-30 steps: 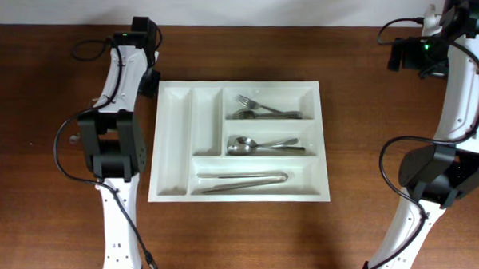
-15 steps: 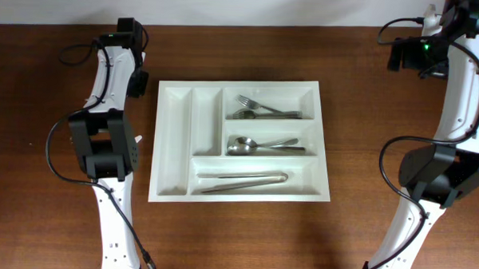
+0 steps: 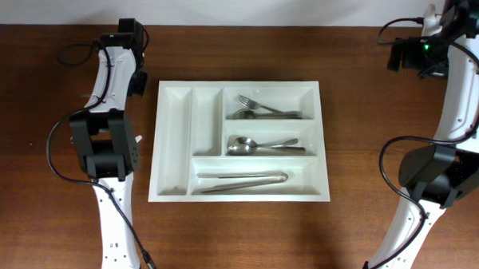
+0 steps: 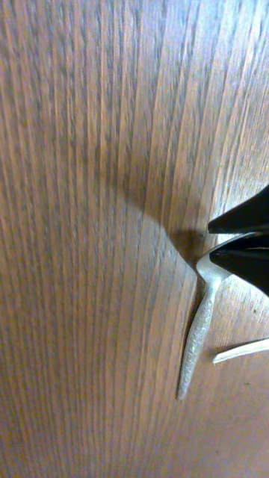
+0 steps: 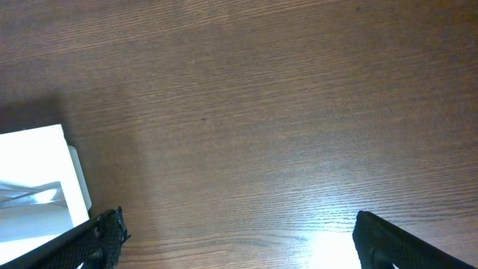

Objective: Pack container
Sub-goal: 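Lower the left gripper and close it on the spoon's handle, then lift the spoon with the left gripper and carry it over the tray, then lower the spoon into the left compartment and open the left gripper, then move the left gripper back to the left over the table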

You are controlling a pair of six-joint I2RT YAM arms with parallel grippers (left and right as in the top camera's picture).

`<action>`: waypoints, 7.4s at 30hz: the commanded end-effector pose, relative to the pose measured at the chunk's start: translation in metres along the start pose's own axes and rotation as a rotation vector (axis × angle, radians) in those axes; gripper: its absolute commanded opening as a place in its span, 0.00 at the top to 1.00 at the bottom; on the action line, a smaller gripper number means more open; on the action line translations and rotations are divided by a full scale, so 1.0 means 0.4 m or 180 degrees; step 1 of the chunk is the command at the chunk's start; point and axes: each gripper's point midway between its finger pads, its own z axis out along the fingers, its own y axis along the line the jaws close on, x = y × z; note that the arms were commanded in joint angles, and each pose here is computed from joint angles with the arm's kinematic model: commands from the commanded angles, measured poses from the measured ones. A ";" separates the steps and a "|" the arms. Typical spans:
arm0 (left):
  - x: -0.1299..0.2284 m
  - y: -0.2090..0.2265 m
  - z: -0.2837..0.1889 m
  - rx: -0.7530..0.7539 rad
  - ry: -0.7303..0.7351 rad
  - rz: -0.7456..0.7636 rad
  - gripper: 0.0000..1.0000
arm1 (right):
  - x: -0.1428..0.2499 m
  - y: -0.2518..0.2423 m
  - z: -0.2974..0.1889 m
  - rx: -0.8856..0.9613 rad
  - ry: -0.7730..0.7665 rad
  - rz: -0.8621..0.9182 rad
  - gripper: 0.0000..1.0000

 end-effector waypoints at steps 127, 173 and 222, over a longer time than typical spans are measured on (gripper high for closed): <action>0.209 -0.369 -0.422 0.1497 -0.0823 0.3639 0.98 | -0.011 0.002 -0.029 -0.0017 -0.0096 0.0034 0.01; 0.296 -0.386 -0.269 0.1947 -0.0578 0.3412 0.33 | -0.011 0.002 -0.029 -0.0017 -0.0096 0.0034 0.01; 0.306 0.115 -0.215 0.1355 0.0494 -0.1153 0.01 | -0.011 0.002 -0.029 -0.0017 -0.0096 0.0034 0.01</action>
